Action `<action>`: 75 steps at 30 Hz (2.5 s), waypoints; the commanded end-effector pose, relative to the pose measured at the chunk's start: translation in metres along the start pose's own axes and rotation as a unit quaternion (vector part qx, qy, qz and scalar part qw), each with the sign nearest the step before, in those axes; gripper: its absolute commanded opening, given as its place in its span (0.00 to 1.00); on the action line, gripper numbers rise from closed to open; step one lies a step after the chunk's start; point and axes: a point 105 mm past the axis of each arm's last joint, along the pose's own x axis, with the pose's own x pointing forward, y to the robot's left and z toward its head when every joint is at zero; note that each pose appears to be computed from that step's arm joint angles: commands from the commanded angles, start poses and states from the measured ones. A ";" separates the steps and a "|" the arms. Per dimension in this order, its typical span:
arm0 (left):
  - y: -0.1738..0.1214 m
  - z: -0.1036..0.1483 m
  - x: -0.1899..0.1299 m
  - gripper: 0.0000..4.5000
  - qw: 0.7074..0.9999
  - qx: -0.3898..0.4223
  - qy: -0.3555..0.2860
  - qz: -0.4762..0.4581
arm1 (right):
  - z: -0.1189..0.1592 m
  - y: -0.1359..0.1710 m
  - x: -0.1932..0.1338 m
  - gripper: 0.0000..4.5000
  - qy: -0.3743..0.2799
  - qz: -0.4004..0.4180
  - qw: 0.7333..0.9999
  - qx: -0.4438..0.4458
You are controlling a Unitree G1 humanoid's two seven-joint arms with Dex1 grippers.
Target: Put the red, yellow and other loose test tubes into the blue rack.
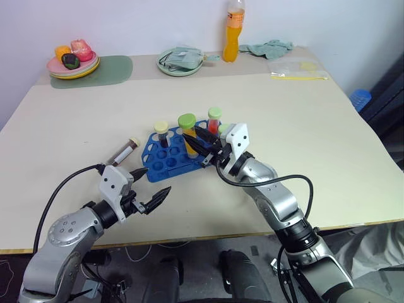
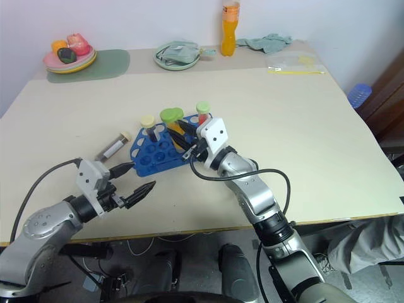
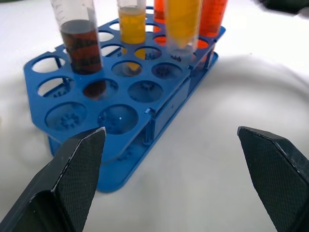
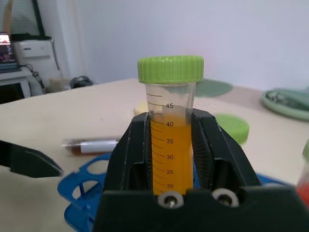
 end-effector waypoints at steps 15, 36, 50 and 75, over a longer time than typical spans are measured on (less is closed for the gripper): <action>-0.002 0.009 0.002 1.00 1.000 0.010 -0.018 -0.009 | -0.003 -0.017 -0.016 0.17 0.005 -0.027 0.999 -0.017; 0.018 0.003 -0.008 1.00 0.997 -0.052 -0.003 0.048 | 0.000 -0.004 -0.008 0.81 -0.017 0.017 0.999 -0.032; 0.121 0.048 -0.021 1.00 0.948 -0.096 0.277 0.122 | 0.044 0.011 -0.029 0.99 0.002 0.153 0.984 -0.087; 0.180 0.027 0.038 0.16 0.900 -0.001 0.432 0.058 | 0.027 0.040 -0.069 1.00 0.104 0.231 0.964 -0.077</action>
